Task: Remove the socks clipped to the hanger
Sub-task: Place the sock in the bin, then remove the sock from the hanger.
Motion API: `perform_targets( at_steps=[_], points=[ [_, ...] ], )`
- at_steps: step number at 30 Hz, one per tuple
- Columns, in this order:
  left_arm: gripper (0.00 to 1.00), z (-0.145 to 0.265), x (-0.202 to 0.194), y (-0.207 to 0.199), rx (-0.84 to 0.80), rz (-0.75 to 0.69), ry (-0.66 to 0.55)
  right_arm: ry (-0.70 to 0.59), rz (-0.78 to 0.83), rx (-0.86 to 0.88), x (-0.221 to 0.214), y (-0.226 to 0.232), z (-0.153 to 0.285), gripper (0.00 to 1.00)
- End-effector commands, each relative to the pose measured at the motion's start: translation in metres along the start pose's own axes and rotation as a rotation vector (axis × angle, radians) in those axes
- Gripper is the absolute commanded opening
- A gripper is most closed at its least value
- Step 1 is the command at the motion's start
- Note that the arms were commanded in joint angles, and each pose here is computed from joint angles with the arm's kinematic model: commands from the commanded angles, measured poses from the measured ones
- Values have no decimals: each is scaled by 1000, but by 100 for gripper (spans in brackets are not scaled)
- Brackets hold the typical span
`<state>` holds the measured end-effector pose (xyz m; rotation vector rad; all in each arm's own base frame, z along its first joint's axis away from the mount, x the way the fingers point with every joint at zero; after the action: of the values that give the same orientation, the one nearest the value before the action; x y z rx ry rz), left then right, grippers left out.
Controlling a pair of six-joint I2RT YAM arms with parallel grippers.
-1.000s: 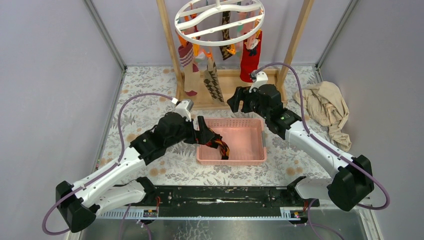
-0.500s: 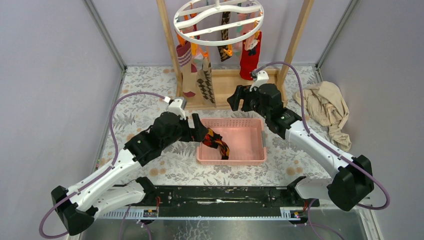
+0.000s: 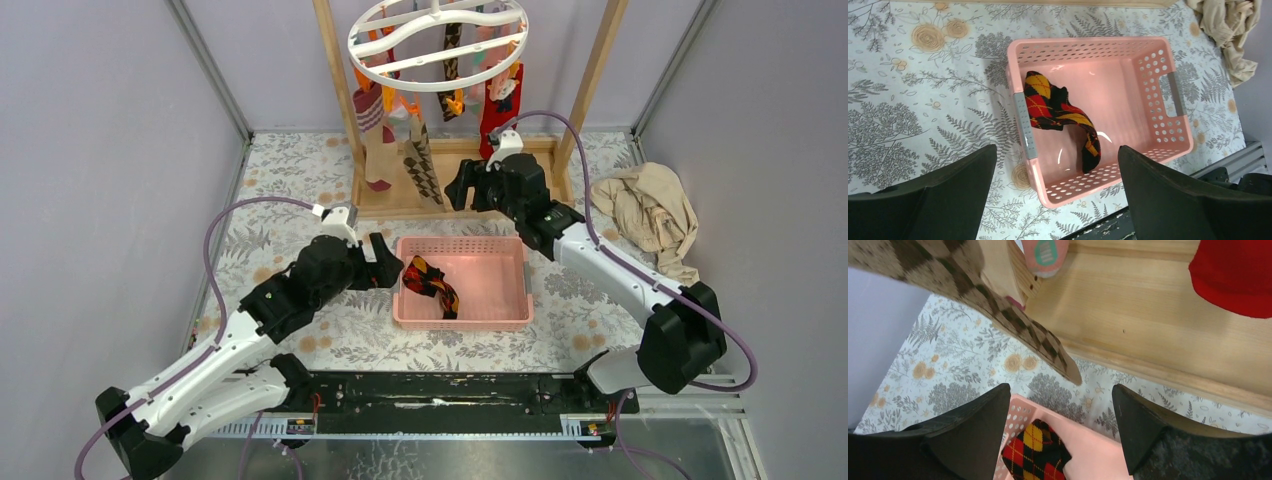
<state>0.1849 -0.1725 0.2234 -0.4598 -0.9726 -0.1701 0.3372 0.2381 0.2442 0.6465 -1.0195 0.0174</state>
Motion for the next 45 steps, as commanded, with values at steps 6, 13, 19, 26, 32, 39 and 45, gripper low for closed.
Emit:
perform_targets(
  at_steps=[6, 13, 19, 26, 32, 39, 45],
  points=[
    [98, -13, -1, 14, 81, 40, -17, -115, 26, 77, 33, 23, -25, 81],
    [98, -14, 5, 13, 72, 60, -21, -139, 59, 155, 13, 19, -55, 80],
    [98, -20, 1, 13, 69, 64, -7, -181, 68, 207, 9, 20, -67, 80],
    [98, -31, -7, 14, 81, 58, 37, -165, 31, 338, -1, 34, -85, 80],
    [98, -33, -3, 14, 92, 54, 45, -144, -4, 407, -14, 39, -92, 78],
    [98, -33, 0, 15, 98, 56, 45, -114, -17, 402, -13, 43, -115, 68],
    [98, -33, 3, 14, 92, 56, 39, -110, -19, 415, -13, 46, -99, 27]
  ],
)
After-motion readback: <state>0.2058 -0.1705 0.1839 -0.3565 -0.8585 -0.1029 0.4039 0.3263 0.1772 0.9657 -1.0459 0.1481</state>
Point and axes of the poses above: each gripper's point midway between its finger pads, its own z axis back along the fingers, its own y axis along the line the jaws close on, x = y × z, the point moved 4 cm from there along z, back along the fingers, and after that the axes turned 10 degrees about -z, right-handed, at the moved point
